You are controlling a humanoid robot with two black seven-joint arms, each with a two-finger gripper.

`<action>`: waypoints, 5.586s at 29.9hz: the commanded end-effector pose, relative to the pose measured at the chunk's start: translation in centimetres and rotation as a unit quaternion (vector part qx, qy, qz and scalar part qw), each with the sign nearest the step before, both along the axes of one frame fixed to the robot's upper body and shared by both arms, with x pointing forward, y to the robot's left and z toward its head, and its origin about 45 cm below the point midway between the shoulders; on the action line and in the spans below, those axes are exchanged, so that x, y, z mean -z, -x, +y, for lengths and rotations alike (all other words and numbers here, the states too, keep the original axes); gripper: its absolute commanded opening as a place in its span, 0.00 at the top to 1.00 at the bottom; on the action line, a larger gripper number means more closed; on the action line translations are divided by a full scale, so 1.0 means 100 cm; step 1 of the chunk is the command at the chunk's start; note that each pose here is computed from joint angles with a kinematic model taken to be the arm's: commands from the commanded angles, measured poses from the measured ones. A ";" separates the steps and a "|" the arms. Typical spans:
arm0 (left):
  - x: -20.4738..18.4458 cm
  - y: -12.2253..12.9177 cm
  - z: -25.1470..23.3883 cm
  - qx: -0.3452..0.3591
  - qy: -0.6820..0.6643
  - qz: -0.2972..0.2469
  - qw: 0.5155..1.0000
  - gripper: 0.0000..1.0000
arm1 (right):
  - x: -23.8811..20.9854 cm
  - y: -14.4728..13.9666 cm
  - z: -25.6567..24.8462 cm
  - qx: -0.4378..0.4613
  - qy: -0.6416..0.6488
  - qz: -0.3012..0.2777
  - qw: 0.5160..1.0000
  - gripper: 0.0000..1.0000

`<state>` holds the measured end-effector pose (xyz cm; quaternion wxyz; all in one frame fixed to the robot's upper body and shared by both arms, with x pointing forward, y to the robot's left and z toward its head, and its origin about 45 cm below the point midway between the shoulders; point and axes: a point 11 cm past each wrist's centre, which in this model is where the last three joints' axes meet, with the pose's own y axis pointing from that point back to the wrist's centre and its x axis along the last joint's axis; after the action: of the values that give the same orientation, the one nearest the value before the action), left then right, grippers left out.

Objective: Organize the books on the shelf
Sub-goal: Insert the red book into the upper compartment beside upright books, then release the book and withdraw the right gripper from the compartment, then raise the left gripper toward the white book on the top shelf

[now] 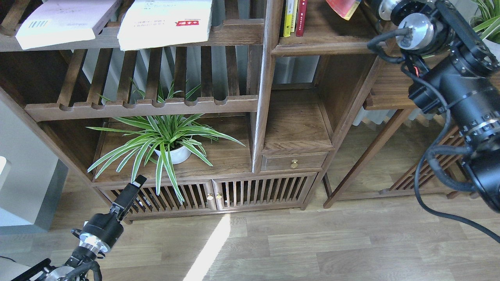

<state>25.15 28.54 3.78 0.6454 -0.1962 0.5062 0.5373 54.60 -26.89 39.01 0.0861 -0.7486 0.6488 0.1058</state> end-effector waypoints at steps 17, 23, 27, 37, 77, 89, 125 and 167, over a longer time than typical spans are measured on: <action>0.002 0.003 0.001 -0.001 0.000 0.003 1.000 0.01 | 0.019 -0.005 0.035 -0.012 -0.014 0.021 1.000 0.93; 0.005 0.008 0.002 -0.003 0.000 0.009 1.000 0.01 | 0.017 -0.009 0.038 -0.006 -0.014 0.022 1.000 0.92; 0.005 0.008 0.001 -0.002 0.000 0.009 1.000 0.01 | 0.012 -0.011 0.038 0.001 -0.014 0.016 1.000 0.90; 0.005 0.008 0.002 -0.003 0.000 0.009 1.000 0.01 | 0.020 -0.012 0.037 0.010 -0.003 0.011 1.000 0.86; 0.005 0.008 0.004 -0.010 -0.001 0.007 1.000 0.01 | -0.035 -0.004 0.072 0.011 -0.013 -0.039 0.999 0.49; 0.005 0.008 0.004 -0.010 -0.001 0.007 1.000 0.01 | -0.047 0.000 0.074 0.000 -0.013 -0.056 0.998 0.49; -0.061 -0.074 -0.031 -0.018 0.057 -0.102 0.993 0.01 | -0.048 0.074 0.038 -0.010 -0.145 -0.112 0.983 0.01; -0.217 -0.161 -0.148 0.040 0.224 -0.258 0.939 0.02 | 0.103 0.164 -0.007 -0.219 -0.239 -0.124 0.938 0.01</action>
<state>41.11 13.80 25.23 0.7130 -0.4459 0.4386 0.3169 38.22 -27.58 28.74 0.3169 -0.8370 0.4086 0.1793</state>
